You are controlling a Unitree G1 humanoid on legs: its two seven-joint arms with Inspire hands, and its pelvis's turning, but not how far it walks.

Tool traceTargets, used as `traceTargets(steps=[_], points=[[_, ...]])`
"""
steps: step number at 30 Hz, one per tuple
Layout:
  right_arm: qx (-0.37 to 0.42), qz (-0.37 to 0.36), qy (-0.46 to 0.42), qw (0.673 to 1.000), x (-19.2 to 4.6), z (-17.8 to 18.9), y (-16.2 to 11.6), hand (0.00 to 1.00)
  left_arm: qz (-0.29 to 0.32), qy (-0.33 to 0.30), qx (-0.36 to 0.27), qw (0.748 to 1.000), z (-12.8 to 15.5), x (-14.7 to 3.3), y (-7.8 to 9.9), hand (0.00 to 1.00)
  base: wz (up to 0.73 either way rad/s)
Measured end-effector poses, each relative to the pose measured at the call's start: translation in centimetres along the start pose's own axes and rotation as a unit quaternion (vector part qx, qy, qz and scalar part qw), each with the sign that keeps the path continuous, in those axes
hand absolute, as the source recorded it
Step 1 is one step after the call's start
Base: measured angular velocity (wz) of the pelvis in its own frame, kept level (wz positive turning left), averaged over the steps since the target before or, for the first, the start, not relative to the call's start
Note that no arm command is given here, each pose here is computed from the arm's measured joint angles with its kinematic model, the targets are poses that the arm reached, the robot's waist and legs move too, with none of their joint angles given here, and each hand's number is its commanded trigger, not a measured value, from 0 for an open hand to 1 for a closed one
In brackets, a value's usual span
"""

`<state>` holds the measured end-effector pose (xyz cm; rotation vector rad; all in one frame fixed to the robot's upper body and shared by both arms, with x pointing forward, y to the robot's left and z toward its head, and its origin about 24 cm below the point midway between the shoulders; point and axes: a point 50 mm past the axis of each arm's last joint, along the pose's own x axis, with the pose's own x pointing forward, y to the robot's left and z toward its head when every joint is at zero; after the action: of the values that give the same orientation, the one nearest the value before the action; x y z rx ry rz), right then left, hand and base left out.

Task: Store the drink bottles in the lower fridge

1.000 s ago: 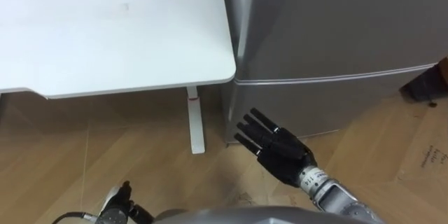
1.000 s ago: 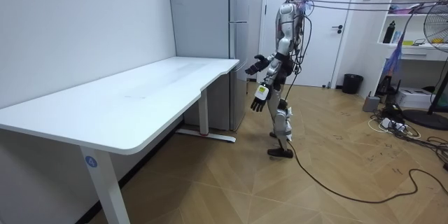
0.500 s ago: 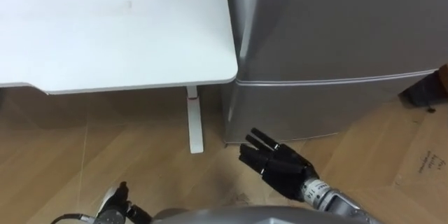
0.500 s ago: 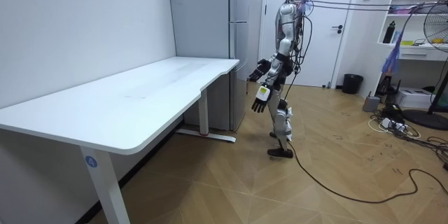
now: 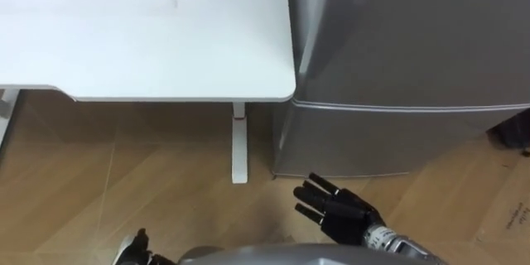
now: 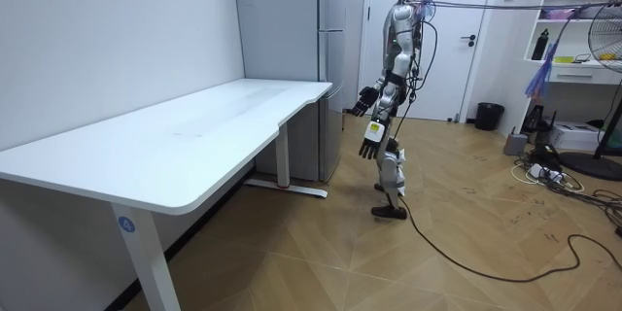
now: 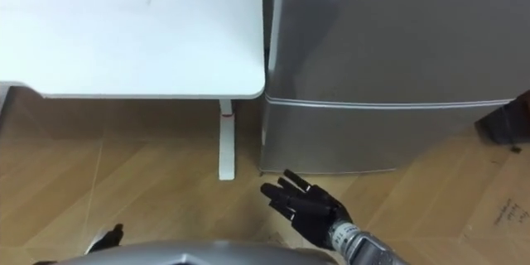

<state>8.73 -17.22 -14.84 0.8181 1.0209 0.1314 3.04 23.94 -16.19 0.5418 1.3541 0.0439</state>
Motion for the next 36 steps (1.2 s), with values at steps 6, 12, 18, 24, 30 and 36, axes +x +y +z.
traceTargets(steps=[6, 12, 18, 24, 30, 36], points=[[-0.016, -0.03, 0.014, 0.999, -0.3, 0.1, -1.1, 0.0, -0.016, 0.022, 0.001, 1.0, -1.1, -0.2, -0.5, 0.0, 0.11], [-0.012, -0.082, 0.028, 0.996, -1.0, 0.2, -2.8, 0.0, -0.025, 0.03, 0.0, 0.999, -1.5, -0.2, -0.6, 0.0, 0.12], [0.045, -0.124, 0.008, 0.991, -2.1, -0.4, -4.2, 0.0, -0.024, 0.035, 0.003, 0.999, -1.6, -0.2, -0.4, 0.0, 0.02], [0.108, -0.203, -0.002, 0.973, -4.0, -1.8, -6.3, 0.0, 0.008, 0.032, -0.024, 0.999, -1.2, 0.0, 0.8, 0.0, 0.01], [0.114, -0.272, 0.036, 0.955, -5.8, -4.1, -7.7, 0.0, 0.013, 0.031, -0.031, 0.999, -1.0, 0.1, 1.1, 0.0, -0.06], [0.064, -0.299, 0.062, 0.95, -5.9, -3.6, -8.0, 0.0, 0.013, 0.029, -0.033, 0.999, -0.8, 0.2, 1.1, 0.0, -0.07]])
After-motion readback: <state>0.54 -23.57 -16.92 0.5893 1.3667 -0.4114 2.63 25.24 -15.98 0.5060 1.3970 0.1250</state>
